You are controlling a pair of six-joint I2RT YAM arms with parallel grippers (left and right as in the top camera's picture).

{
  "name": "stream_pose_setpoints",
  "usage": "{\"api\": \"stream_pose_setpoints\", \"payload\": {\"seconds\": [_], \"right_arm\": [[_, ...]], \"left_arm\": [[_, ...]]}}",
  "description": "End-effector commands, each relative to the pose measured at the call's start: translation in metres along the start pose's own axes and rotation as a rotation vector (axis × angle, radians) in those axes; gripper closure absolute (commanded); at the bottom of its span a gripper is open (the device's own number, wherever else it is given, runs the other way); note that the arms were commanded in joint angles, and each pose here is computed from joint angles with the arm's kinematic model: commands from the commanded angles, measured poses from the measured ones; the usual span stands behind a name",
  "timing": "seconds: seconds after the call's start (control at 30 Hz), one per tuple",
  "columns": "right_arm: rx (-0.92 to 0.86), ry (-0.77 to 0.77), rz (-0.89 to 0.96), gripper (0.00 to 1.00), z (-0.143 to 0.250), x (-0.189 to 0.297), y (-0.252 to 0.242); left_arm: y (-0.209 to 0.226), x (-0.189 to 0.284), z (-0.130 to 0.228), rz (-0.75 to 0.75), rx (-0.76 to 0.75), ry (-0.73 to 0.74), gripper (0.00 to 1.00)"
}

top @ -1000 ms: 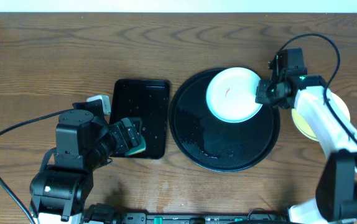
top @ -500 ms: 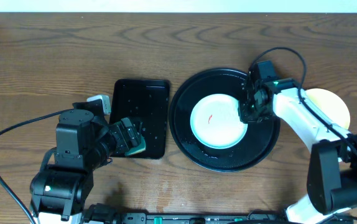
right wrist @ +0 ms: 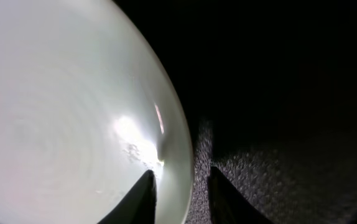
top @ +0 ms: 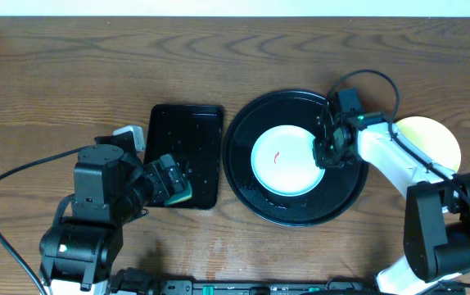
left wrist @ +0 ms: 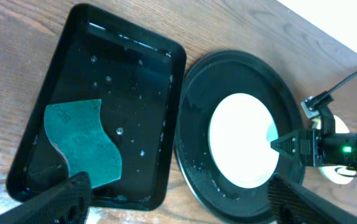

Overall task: Clean dirty plates on tray and stack at the side
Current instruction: 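Drag the pale green plate to the black tray center with right gripper, then grasp the sponge in the small black tray with the left gripper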

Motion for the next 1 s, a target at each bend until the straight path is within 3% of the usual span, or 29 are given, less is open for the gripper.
{"api": "stream_pose_setpoints", "payload": {"seconds": [0.0, 0.13, 0.2, 0.5, 0.73, 0.97], "right_arm": [[-0.053, 0.024, 0.006, 0.81, 0.008, -0.011, -0.006], [-0.050, -0.002, -0.006, 0.93, 0.007, -0.015, -0.006], [-0.048, -0.022, -0.016, 0.99, 0.004, -0.015, -0.004], [-0.046, -0.037, -0.022, 0.99, 0.002, -0.015, -0.003], [-0.046, -0.031, -0.020, 0.99, 0.003, -0.015, -0.004], [-0.046, -0.029, -0.019, 0.99, 0.003, -0.014, -0.004]], "left_arm": [[-0.001, 0.005, -0.003, 0.002, 0.009, -0.008, 0.05], [-0.002, 0.005, -0.003, 0.004, 0.008, -0.005, 0.08], [0.002, 0.002, -0.001, -0.033, 0.015, 0.017, 0.22], [0.041, -0.049, 0.017, -0.379, 0.132, 0.290, 0.36], [0.058, -0.117, 0.017, -0.428, 0.169, 0.423, 0.37], [0.075, -0.166, 0.040, -0.493, 0.255, 0.586, 0.52]]}}
Point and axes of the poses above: each gripper's point midway between its finger pads, its own x axis back along the fingers, its own y axis along the line the jaws close on, z = x × y, the point moved 9 cm from there along x, back along the fingers, and after that the axes turned 14 degrees about -x, right-handed, at the moved point
